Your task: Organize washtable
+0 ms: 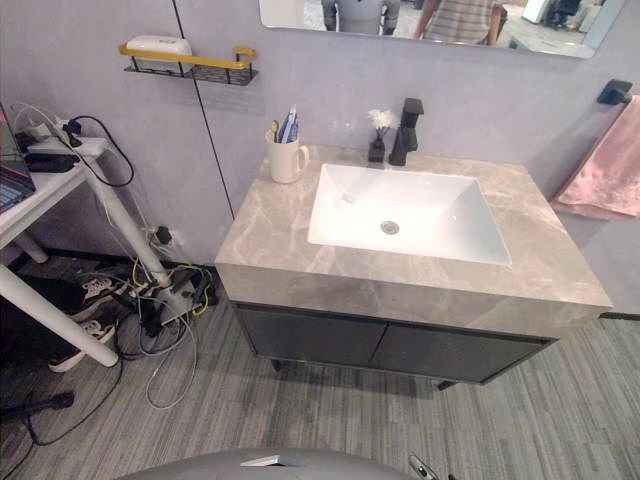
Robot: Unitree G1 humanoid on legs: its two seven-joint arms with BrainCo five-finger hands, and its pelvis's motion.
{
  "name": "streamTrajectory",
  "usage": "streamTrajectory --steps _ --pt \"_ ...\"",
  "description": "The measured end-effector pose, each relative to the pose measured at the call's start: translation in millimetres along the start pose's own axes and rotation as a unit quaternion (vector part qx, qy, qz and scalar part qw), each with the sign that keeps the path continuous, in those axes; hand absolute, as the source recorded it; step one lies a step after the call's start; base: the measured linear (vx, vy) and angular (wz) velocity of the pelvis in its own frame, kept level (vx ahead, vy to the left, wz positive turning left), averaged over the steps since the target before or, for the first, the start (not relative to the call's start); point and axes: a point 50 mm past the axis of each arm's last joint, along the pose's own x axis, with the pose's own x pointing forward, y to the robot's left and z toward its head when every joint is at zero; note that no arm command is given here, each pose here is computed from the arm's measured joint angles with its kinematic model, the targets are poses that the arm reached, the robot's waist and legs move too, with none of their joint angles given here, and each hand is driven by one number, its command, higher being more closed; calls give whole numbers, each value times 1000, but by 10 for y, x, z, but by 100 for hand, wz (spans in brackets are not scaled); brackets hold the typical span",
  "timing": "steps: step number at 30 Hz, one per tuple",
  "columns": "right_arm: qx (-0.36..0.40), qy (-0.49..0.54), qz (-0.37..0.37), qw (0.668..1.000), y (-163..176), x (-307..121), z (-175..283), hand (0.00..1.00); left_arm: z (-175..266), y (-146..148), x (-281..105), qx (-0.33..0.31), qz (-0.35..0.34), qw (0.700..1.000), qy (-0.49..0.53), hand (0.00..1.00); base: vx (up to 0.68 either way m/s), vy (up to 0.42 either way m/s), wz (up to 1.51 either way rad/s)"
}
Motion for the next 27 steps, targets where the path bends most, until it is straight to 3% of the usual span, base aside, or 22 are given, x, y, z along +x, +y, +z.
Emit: streamTrajectory --steps 1,2,3,12,16,20,27 --pt "-1 0 -1 1000 -3 2 2 0 -49 5 -4 -2 -6 1000 14 0 6 -21 -5" --pt "-15 -4 10 1000 79 43 103 0 31 -175 18 26 -75 997 18 0 -36 -11 -5" --pt "-16 -5 14 1000 110 50 127 0 65 -208 23 40 -84 996 13 0 -66 -1 -6" --pt "-14 10 2 1000 50 65 116 0 247 -351 49 106 -113 988 -12 0 -12 22 -14" --pt "28 -19 20 999 250 102 342 0 484 -459 70 182 -131 973 -53 0 -61 153 -71" --pt "27 -74 61 995 497 93 648 0 567 -616 46 181 -140 971 -68 0 -99 211 -155" --pt "-37 -37 75 996 607 95 489 0 714 -626 29 168 -136 971 -101 0 244 -6 -145"
